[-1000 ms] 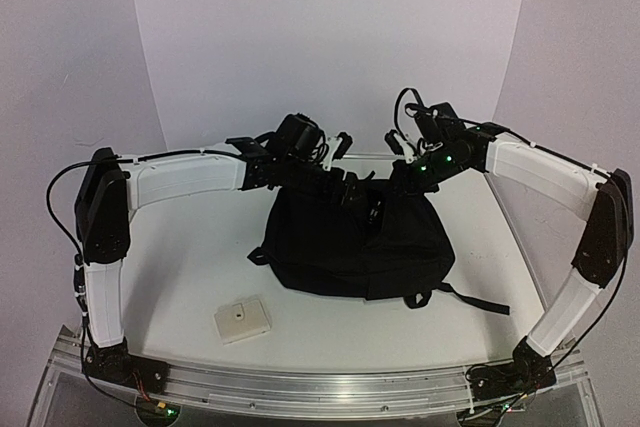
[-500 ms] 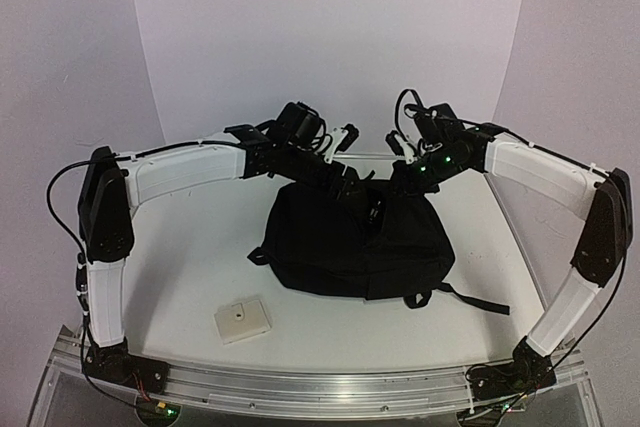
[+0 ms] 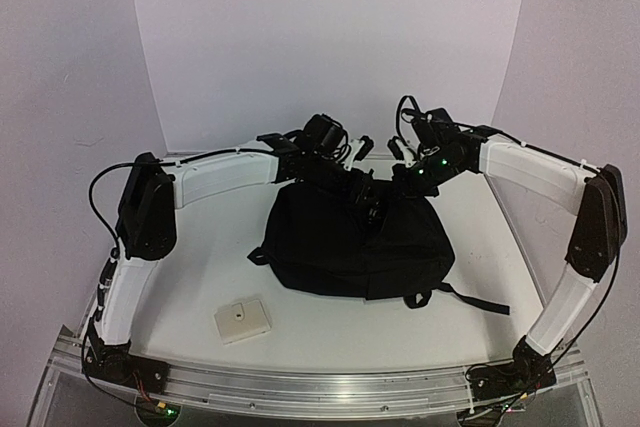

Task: Pack the student bag
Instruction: Place the stationery in the student bag.

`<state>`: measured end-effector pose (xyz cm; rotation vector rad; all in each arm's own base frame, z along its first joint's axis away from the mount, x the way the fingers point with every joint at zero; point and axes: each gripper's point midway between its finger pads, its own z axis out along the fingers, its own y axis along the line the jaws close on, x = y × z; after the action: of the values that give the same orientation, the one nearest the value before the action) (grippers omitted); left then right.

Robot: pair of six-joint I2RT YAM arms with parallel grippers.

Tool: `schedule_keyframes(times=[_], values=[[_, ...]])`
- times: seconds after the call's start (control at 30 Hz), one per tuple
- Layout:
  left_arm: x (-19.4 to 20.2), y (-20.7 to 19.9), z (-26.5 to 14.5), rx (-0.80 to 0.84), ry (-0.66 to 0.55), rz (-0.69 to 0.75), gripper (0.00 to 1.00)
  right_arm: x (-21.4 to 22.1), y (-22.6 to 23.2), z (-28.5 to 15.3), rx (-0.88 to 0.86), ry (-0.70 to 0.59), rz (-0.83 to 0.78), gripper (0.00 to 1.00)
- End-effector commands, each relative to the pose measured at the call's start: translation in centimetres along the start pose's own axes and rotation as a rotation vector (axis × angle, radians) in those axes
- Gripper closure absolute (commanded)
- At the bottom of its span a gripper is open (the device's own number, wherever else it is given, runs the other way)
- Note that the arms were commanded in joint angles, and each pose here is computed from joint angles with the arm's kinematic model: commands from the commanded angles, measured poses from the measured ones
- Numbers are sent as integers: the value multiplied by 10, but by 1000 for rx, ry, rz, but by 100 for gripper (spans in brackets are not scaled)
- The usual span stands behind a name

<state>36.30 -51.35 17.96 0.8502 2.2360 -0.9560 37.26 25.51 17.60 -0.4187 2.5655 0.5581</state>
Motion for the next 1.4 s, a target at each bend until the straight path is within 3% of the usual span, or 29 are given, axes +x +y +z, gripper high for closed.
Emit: schedule_keyframes(times=[0.0,0.13,0.37,0.7,0.87,1.07,1.37], values=[[-8,14,-7,-59,-15,-56,41,-21,1,-7,-17,-58,8,100],[-3,41,-16,-101,-20,-140,49,-23,12,-10,-71,-54,-6,100],[12,69,-16,-189,33,-188,53,-28,26,-11,-147,-49,-17,100],[1,34,-38,-53,-10,-92,53,-33,29,-5,-159,-44,-17,100],[9,45,-41,-124,17,-82,52,-33,29,-3,-162,-39,-17,100],[-14,67,-66,-311,-68,-74,49,-27,30,8,-184,-5,4,100],[-13,67,-43,-272,-38,-49,53,-31,33,10,-202,-1,18,100]])
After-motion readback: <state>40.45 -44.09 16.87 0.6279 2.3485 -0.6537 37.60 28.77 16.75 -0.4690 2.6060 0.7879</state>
